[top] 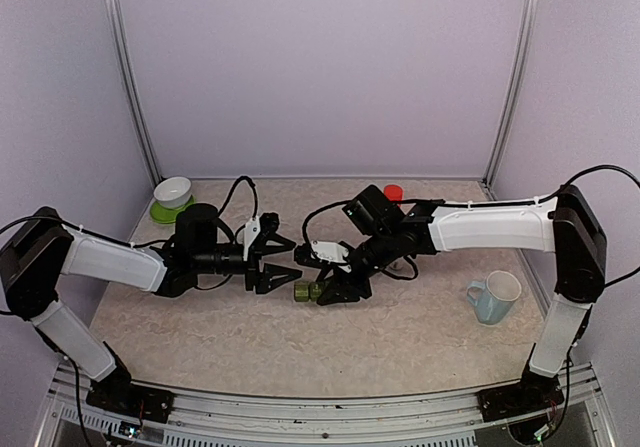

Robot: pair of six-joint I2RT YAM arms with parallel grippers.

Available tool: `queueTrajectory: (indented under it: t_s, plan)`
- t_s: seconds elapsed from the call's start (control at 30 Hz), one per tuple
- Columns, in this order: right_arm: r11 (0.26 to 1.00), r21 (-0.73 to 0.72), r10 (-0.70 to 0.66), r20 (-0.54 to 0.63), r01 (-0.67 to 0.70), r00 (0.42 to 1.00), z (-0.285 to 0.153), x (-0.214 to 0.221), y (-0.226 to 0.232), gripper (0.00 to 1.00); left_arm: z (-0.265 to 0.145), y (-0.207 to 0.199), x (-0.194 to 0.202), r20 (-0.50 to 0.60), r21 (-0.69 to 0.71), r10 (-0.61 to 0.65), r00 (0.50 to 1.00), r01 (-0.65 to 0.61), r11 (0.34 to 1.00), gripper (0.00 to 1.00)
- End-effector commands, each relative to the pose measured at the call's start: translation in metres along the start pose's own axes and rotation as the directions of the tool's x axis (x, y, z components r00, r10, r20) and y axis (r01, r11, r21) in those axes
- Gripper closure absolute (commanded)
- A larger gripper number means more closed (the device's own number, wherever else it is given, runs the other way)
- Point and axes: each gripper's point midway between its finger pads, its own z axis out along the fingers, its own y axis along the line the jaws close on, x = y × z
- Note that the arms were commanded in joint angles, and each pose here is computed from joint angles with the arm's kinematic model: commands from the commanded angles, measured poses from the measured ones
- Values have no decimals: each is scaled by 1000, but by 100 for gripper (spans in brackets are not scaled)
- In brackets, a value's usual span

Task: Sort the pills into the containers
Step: Open the lid of the pill container.

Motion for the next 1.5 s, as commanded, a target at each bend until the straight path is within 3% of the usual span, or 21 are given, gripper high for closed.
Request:
queueTrajectory:
  t_s: [0.0, 0.17, 0.27, 0.67, 1.47]
  plan:
    - [1000, -2, -14, 6, 14, 1000, 1, -8, 2, 68, -7, 0, -11, 32, -9, 27, 999, -27, 1000, 26]
    - [1000, 14, -19, 4, 19, 1000, -3, -11, 0, 68, -9, -2, -13, 38, -9, 39, 999, -38, 999, 15]
    - [998, 45, -33, 18, 32, 999, -12, -15, -1, 67, -10, -4, -12, 42, -3, 38, 998, -38, 999, 2]
    - [999, 49, -22, 15, 21, 1000, -9, -15, -4, 67, -10, -18, -6, 22, 60, 67, 997, -69, 996, 1]
    - [998, 1, -63, 19, 63, 998, -5, -24, 16, 67, -2, 17, 2, -20, -129, 5, 1000, -7, 992, 1]
